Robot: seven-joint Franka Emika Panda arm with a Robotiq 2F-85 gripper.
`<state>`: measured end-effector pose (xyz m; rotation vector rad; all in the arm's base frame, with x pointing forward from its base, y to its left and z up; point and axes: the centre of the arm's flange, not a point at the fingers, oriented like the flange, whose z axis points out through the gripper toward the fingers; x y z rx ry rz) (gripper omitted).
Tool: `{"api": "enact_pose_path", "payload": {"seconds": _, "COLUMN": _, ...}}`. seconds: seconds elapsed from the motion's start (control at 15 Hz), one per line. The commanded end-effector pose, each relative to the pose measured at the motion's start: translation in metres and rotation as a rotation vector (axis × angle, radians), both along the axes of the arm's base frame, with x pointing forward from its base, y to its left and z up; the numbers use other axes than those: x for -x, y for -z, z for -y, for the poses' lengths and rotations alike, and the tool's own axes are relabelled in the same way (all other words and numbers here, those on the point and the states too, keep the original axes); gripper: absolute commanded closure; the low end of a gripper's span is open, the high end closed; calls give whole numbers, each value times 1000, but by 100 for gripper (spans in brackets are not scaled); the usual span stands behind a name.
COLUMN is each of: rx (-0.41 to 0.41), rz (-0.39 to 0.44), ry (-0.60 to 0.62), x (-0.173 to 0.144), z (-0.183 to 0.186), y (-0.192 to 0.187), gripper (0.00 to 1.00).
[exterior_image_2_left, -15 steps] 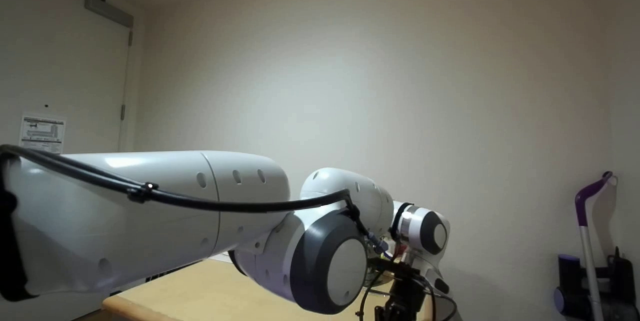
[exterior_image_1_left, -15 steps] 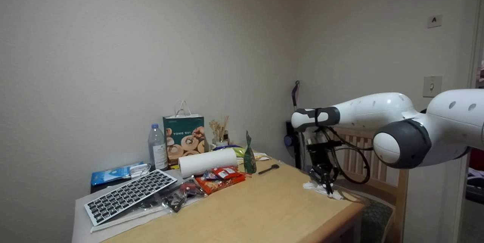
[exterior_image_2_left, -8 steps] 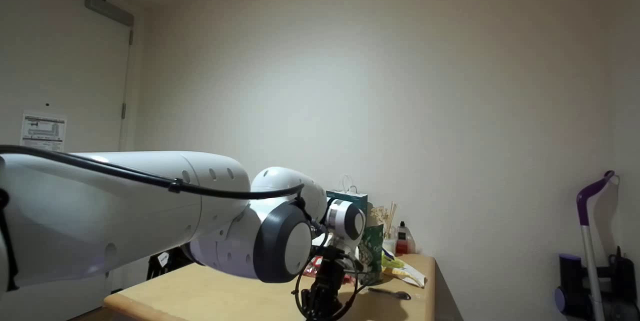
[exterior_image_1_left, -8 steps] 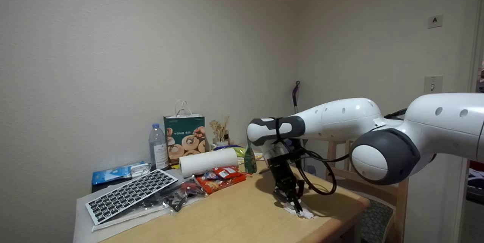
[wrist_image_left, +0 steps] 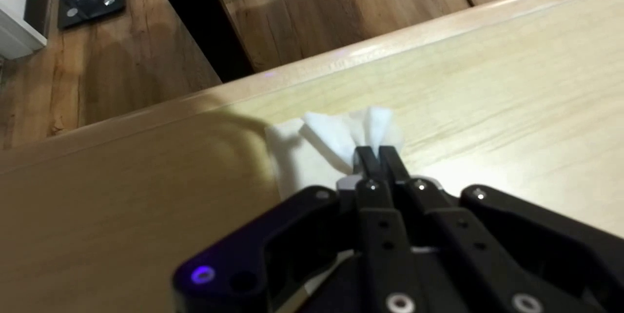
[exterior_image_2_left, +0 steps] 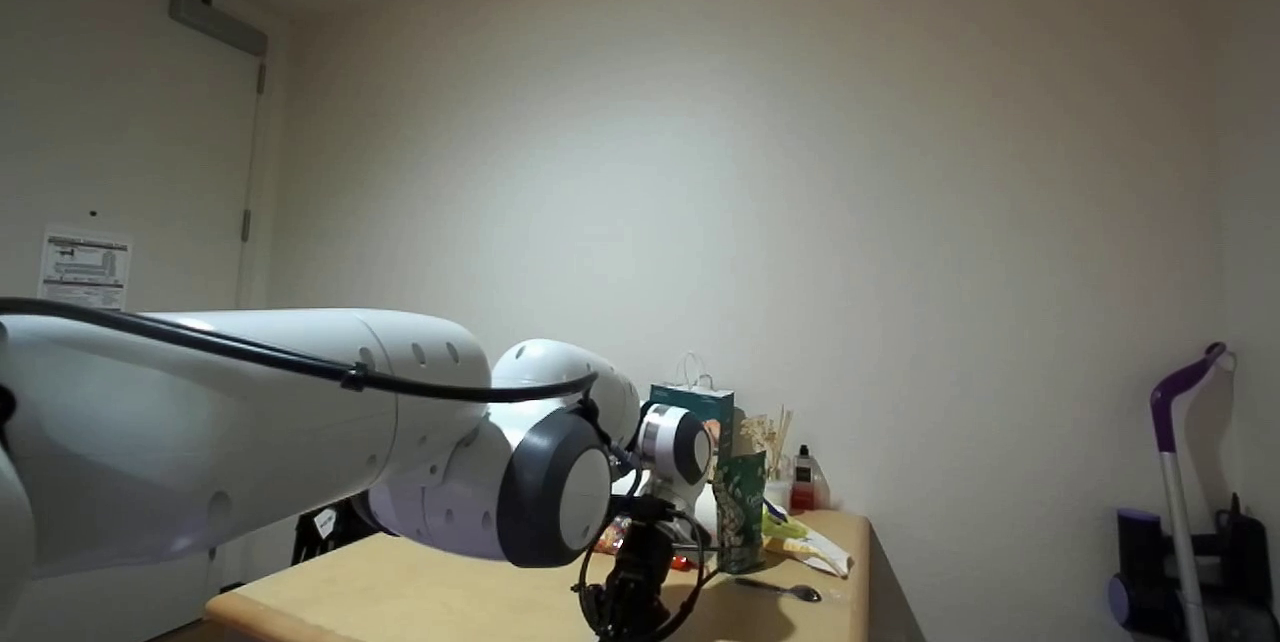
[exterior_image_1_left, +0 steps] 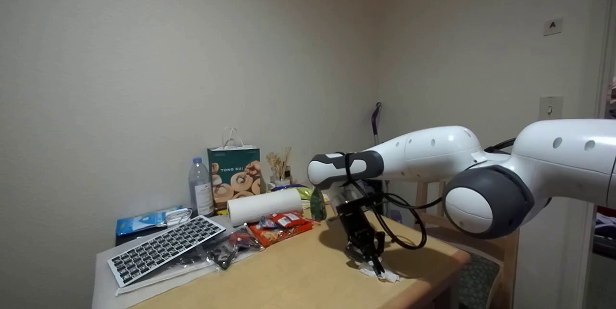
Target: Wipe the table with the white cloth
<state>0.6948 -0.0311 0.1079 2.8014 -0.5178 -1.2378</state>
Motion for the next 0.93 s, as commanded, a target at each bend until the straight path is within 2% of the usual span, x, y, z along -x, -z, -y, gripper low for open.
{"api": "enact_pose_path", "payload": {"seconds": 0.0, "rx": -19, "rz": -95, "ry": -138, "x": 8, "z": -63, "y": 19, "gripper": 94}}
{"api": "enact_pose_path", "payload": {"seconds": 0.2, "rx": -20, "rz": -158, "ry": -276, "x": 26, "z": -132, "y": 27, "gripper": 94}}
{"api": "enact_pose_path", "payload": {"seconds": 0.33, "rx": -1, "rz": -170, "ry": -362, "x": 35, "z": -164, "y": 31, "gripper": 95}}
{"api": "enact_pose_path", "payload": {"seconds": 0.4, "rx": 10, "rz": -169, "ry": -391, "x": 36, "z": -172, "y": 30, "gripper": 95}}
{"api": "enact_pose_path", "payload": {"seconds": 0.47, "rx": 14, "rz": -152, "ry": -333, "x": 37, "z": -168, "y": 19, "gripper": 95}}
{"api": "enact_pose_path", "payload": {"seconds": 0.67, "rx": 34, "rz": -155, "ry": -381, "x": 42, "z": -187, "y": 19, "gripper": 94}}
{"api": "enact_pose_path", "payload": {"seconds": 0.87, "rx": -4, "rz": -148, "ry": -421, "x": 39, "z": -193, "y": 22, "gripper": 95}}
